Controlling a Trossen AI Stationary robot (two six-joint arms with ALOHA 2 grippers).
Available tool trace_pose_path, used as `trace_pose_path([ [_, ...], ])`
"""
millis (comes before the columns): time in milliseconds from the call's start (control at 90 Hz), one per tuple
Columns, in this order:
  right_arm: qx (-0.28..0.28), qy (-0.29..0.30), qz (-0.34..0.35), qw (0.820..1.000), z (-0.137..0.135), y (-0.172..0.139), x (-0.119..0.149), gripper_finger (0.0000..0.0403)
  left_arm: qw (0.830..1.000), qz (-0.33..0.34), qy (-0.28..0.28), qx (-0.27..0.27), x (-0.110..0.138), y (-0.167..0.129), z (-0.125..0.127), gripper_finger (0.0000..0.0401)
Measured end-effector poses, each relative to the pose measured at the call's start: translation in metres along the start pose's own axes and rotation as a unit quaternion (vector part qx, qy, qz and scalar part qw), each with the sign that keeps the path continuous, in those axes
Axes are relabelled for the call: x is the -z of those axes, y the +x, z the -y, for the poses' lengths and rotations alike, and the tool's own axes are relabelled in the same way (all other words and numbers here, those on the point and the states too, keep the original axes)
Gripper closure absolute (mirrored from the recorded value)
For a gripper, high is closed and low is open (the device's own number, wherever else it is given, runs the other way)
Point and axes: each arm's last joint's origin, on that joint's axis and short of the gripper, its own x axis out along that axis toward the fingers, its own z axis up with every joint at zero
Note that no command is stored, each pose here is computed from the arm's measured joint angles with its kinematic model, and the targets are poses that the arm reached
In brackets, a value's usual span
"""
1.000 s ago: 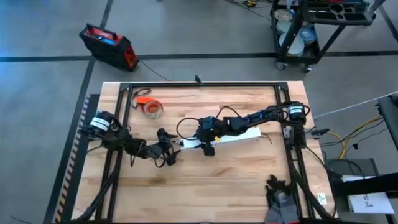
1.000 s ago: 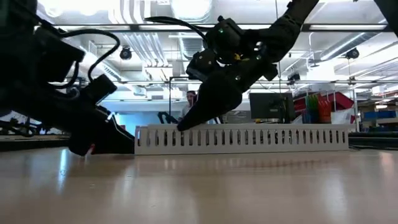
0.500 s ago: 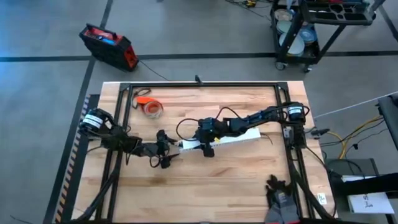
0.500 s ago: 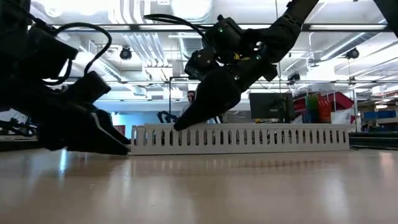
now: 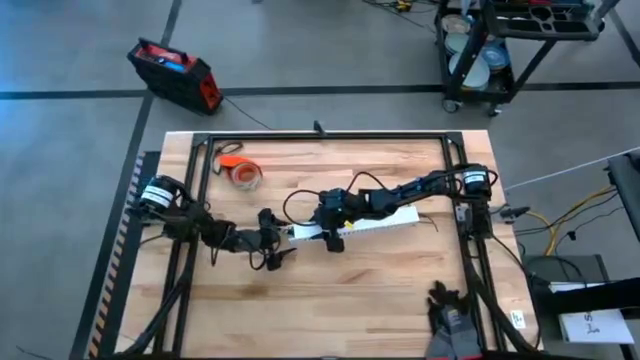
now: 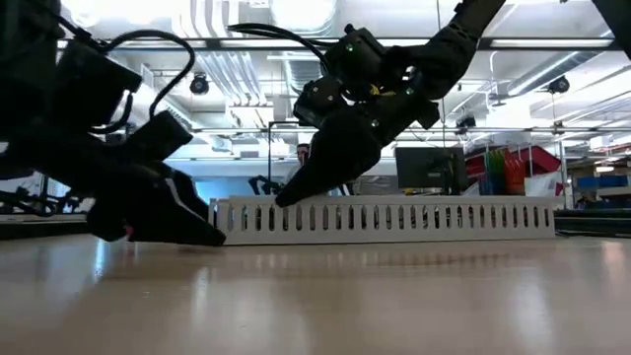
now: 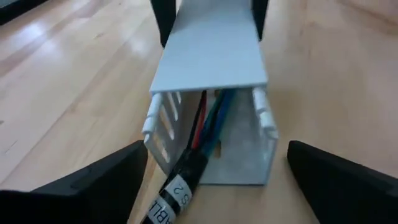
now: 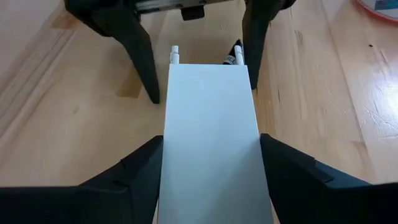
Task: Ziptie cables
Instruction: Close the white cable duct
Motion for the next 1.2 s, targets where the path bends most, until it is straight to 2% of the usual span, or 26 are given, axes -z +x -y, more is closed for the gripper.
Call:
trace_pose_path([
  [333, -0.005, -0.01, 0.004, 1.0, -0.001, 0.0, -0.001, 0.0184, 1.0, -0.014, -0.006, -0.002, 0.001, 0.002, 0.0, 0.0148],
  [456, -0.004, -0.015, 0.005, 1.0, -0.003, 0.001, -0.002, 0.0182, 1.0, -0.017, -0.004, -0.006, 0.002, 0.002, 0.0, 0.0174],
  [567, -0.004, -0.018, 0.016, 1.0, -0.004, 0.003, -0.003, 0.0186, 1.0, -0.019, -0.001, -0.01, 0.003, 0.002, -0.001, 0.0177],
  [778, -0.004, -0.015, 0.023, 1.0, -0.004, 0.009, -0.002, 0.018, 1.0, -0.022, -0.006, -0.012, 0.003, 0.002, -0.001, 0.0155],
  [1200, -0.002, -0.016, 0.047, 0.999, -0.005, 0.01, -0.006, 0.0181, 1.0, -0.024, -0.002, -0.012, 0.004, 0.002, -0.002, 0.0164],
])
